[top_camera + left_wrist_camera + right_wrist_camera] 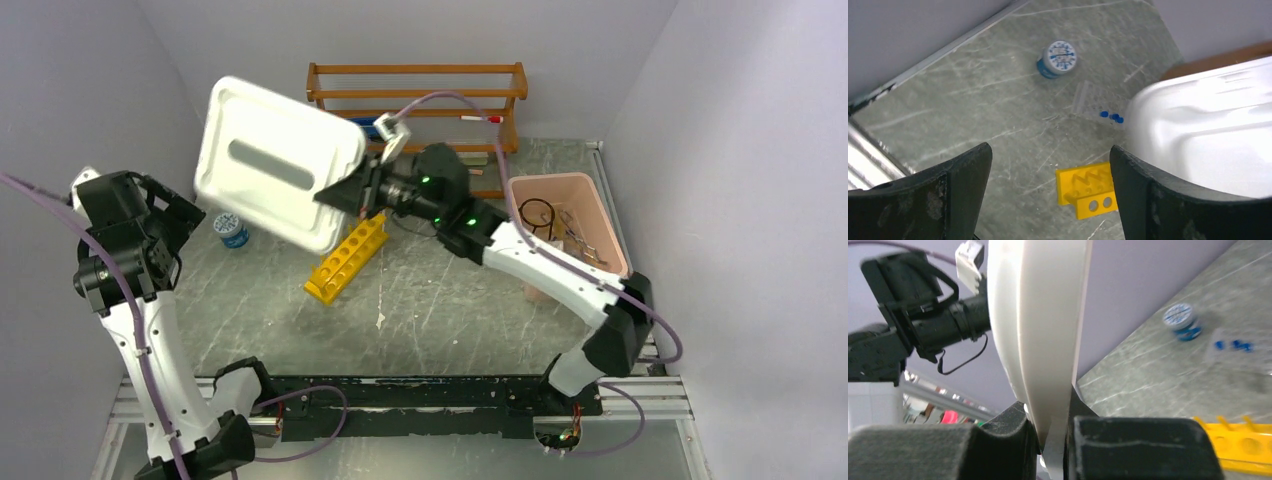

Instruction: Organize the chemistry lab equipment

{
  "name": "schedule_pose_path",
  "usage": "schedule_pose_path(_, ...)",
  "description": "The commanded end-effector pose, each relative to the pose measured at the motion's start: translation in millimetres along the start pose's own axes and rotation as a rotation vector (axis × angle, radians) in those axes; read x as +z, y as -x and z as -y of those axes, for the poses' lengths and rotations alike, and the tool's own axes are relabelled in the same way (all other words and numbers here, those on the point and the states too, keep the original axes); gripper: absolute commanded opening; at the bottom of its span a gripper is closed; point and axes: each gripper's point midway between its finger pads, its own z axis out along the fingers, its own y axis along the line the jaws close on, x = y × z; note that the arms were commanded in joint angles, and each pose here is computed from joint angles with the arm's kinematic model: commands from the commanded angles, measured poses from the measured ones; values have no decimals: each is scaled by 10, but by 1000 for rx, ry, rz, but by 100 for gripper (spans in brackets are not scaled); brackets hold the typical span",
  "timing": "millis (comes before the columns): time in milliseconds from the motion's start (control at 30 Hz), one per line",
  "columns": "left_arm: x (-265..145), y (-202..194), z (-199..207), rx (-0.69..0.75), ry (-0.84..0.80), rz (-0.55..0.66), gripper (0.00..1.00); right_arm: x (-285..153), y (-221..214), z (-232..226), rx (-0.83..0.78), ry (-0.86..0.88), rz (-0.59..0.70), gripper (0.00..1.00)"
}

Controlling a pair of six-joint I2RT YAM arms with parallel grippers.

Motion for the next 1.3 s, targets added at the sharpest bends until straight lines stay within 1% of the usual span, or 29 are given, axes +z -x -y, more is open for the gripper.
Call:
schedule_pose_path(0, 70, -10, 548, 230, -268, -29, 87, -509, 711, 168, -37, -91, 189, 0)
schedule_pose_path(33, 58, -123, 730, 276, -380, -77, 85, -632, 819, 257, -34, -138, 226, 0)
schedule_pose_path(100, 73, -268, 964, 326, -516, -139, 78, -912, 1037, 417, -34, -225, 298, 0)
schedule_pose_path(133, 14, -373, 1127, 351, -624, -184, 75, -1085, 1166, 506, -24, -279, 348, 0)
schedule_pose_path(167, -10, -442, 1246, 368, -691, -214, 75, -1247, 1257, 594, -16, -326, 387, 0)
schedule_pose_path(233, -51, -535, 1413, 408, -773, -264, 77, -1578, 1386, 755, 10, -429, 461, 0)
schedule_pose_path(300, -107, -539, 1550, 442, -816, -269, 76, -1903, 1463, 926, 35, -533, 520, 0)
schedule_pose_path(367, -198, -500, 1709, 475, -869, -253, 76, -2204, 1492, 1103, 78, -625, 573, 0)
schedule_pose_path(400, -228, -527, 1806, 487, -909, -270, 76, -2338, 1492, 1192, 106, -670, 592, 0)
schedule_pose_path(500, -464, -639, 2118, 498, -1084, -313, 73, -2711, 1391, 1472, 199, -800, 629, 0)
schedule_pose_path(533, -571, -634, 2243, 500, -1152, -293, 73, -2812, 1357, 1500, 209, -818, 642, 0)
schedule_pose_path(600, -784, -683, 2419, 510, -1263, -285, 73, -2949, 1233, 1579, 223, -854, 637, 0)
schedule_pose_path(667, -980, -798, 2557, 535, -1359, -315, 74, -3091, 1048, 1672, 259, -915, 624, 0)
schedule_pose_path(767, -1151, -1012, 2704, 581, -1438, -377, 73, -3282, 832, 1702, 293, -957, 639, 0)
schedule_pose_path(900, -1405, -1367, 2913, 607, -1535, -444, 74, -3546, 642, 1759, 343, -1052, 694, 0)
schedule_pose_path(1000, -1608, -1733, 3062, 629, -1595, -507, 75, -3584, 556, 1847, 378, -1079, 699, 0)
schedule_pose_path(1100, -1700, -2131, 3182, 660, -1594, -570, 76, -3593, 531, 1957, 407, -1102, 686, 0)
schedule_pose_path(1200, -1750, -2541, 3299, 683, -1590, -616, 80, -3661, 566, 2070, 412, -1117, 719, 0)
schedule_pose_path(1267, -1803, -2794, 3378, 680, -1601, -653, 83, -3702, 655, 2103, 398, -1091, 742, 0)
